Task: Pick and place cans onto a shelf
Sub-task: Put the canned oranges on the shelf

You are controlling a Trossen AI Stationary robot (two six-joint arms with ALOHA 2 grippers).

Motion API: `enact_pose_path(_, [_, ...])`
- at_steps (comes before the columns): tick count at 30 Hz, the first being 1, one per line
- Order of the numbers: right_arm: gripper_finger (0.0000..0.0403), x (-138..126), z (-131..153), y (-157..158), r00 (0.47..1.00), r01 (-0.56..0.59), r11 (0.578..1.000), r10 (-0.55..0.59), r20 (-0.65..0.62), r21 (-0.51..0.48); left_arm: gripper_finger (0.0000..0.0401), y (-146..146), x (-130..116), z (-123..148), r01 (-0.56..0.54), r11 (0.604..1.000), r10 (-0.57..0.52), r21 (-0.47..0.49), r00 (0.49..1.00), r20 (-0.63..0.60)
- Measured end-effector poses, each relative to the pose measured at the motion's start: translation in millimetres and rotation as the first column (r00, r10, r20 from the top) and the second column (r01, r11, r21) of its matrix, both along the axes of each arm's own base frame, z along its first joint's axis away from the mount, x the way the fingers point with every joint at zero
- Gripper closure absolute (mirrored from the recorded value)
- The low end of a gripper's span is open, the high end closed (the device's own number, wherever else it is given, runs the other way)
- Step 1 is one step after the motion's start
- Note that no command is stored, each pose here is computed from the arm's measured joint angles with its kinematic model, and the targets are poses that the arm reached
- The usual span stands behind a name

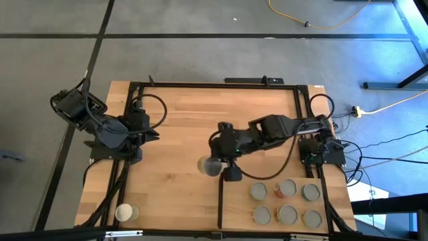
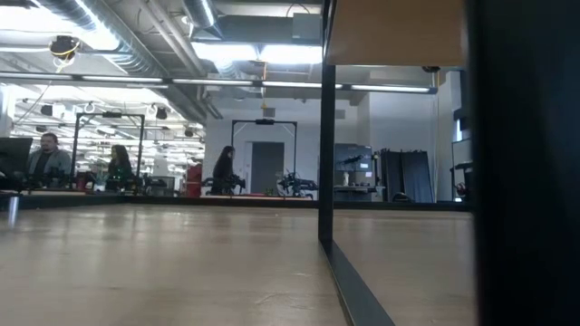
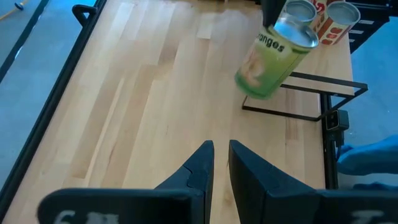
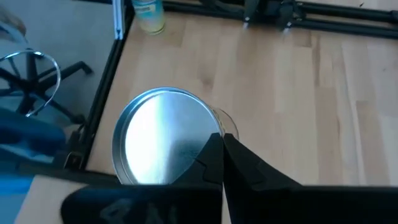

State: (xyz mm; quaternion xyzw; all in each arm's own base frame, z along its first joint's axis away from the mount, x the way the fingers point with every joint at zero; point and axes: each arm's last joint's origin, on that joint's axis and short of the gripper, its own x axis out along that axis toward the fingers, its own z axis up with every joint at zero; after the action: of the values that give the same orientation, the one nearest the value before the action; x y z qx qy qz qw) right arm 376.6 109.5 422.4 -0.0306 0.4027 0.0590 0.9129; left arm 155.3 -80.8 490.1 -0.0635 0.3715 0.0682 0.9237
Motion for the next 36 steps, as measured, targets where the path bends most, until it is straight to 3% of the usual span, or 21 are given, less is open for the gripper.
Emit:
enact_pose_path(9, [0.0403, -38.4, 17.8, 20.8, 0.997, -0.07, 0.998, 0.07, -0.034, 0.006, 0.0358, 0.1, -0.1, 0.0, 0.0, 1.0, 0.0, 0.0, 1.0, 0.0])
enact_pose_path(18, [0.0403, -63.4, 20.8, 49.4, 0.977, -0.17, 0.977, 0.184, -0.109, 0.127, 0.0358, 0.0, 0.0, 0.0, -0.001, 1.0, 0.001, 0.0, 1.0, 0.0])
enact_pose_path(30, [0.0403, -70.1, 14.8, 77.4, 0.968, -0.185, 0.958, 0.216, -0.127, 0.218, 0.0358, 0.0, 0.0, -0.1, -0.001, 1.0, 0.001, 0.0, 1.0, 0.0])
enact_pose_path(36, [0.0403, -60.3, -6.9, 85.8, 0.957, -0.194, 0.955, 0.235, -0.171, 0.226, 0.0358, 0.0, 0.1, -0.1, -0.001, 1.0, 0.001, 0.0, 1.0, 0.0])
